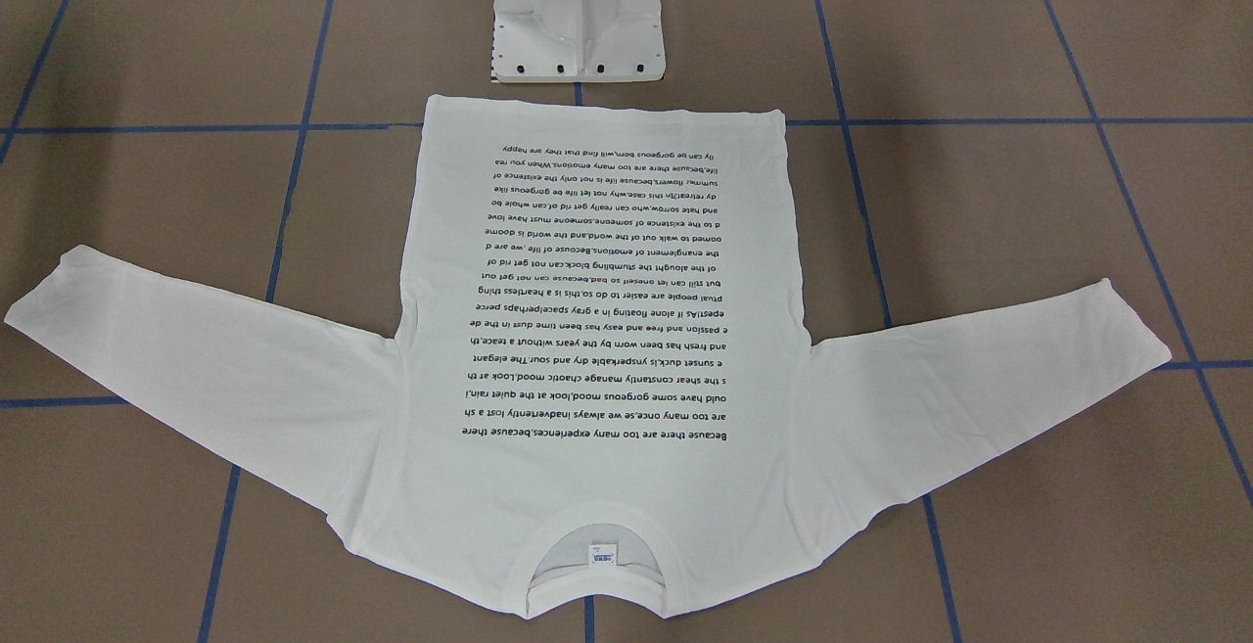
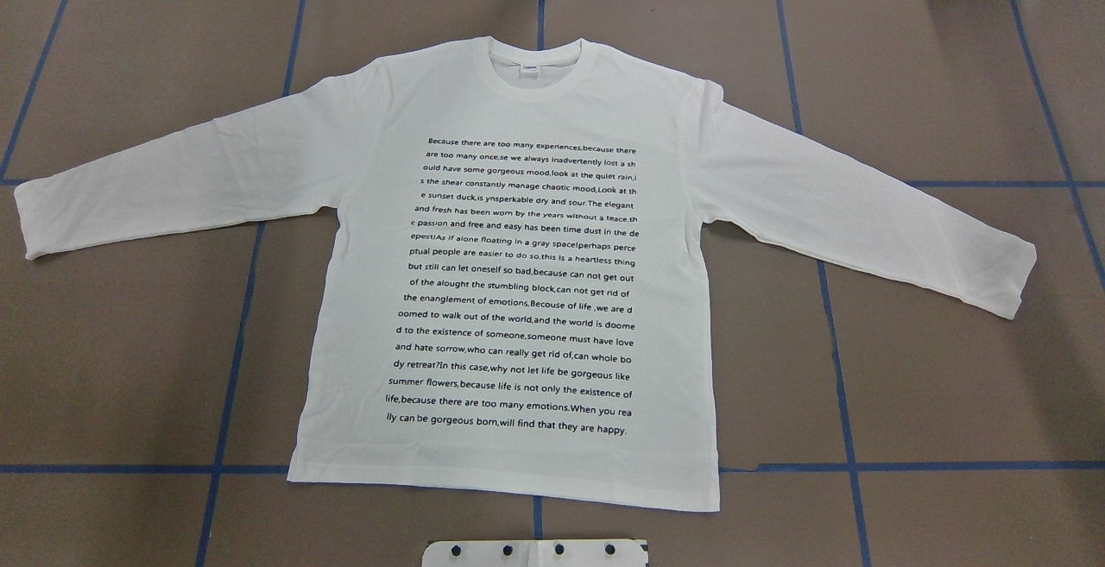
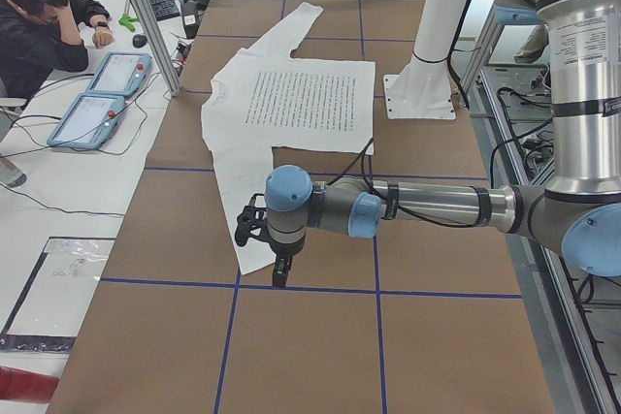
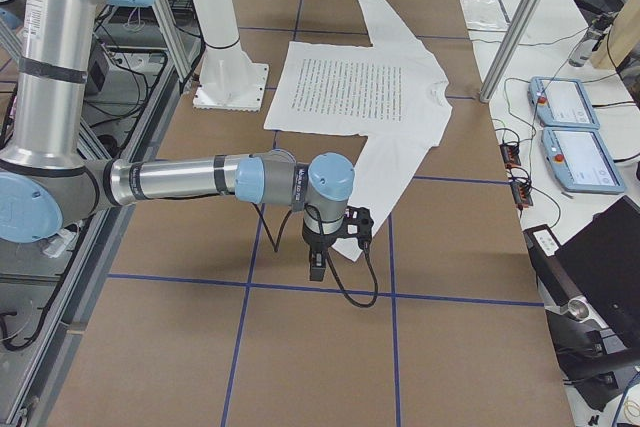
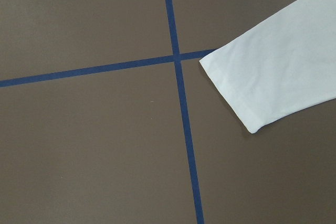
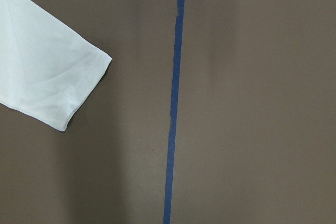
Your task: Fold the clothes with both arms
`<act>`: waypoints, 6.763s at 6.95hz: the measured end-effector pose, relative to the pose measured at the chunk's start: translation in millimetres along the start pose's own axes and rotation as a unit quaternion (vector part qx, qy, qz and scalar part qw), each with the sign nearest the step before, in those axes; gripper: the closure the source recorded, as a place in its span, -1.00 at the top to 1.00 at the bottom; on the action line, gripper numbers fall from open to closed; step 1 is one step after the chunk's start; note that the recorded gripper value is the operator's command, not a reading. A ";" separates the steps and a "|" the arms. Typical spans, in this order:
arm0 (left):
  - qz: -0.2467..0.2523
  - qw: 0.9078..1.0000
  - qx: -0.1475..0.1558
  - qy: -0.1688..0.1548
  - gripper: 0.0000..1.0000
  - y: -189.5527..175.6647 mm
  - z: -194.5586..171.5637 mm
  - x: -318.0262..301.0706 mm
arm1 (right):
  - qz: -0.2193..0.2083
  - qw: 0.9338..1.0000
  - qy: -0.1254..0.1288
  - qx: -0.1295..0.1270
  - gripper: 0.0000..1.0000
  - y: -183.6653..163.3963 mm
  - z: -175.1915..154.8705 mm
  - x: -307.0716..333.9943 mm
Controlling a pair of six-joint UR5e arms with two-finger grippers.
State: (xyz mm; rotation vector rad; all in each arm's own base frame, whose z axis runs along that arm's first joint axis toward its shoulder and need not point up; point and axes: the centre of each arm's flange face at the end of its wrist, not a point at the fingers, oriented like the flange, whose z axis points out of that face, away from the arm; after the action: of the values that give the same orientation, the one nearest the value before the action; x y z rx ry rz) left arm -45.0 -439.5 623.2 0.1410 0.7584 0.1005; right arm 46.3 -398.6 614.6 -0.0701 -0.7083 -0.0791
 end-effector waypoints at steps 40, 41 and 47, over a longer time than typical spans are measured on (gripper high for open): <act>0.174 0.968 0.179 0.004 1.00 -51.7 -58.0 64.6 | 0.108 0.954 -0.056 0.275 -1.00 -199.3 -131.1 -653.1; 0.173 0.969 0.179 0.004 1.00 -51.6 -57.5 64.1 | 0.100 0.950 -0.062 0.288 -1.00 -205.1 -129.8 -696.1; 0.167 0.971 0.173 0.004 1.00 -51.2 -51.3 58.2 | 0.063 0.940 -0.059 0.331 -1.00 -176.6 -51.3 -879.4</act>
State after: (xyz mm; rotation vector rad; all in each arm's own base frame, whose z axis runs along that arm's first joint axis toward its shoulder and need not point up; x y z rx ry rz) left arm -36.4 -477.1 538.6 0.6018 0.7496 0.2888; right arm -603.0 -536.1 9.1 0.5301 -0.8188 0.2919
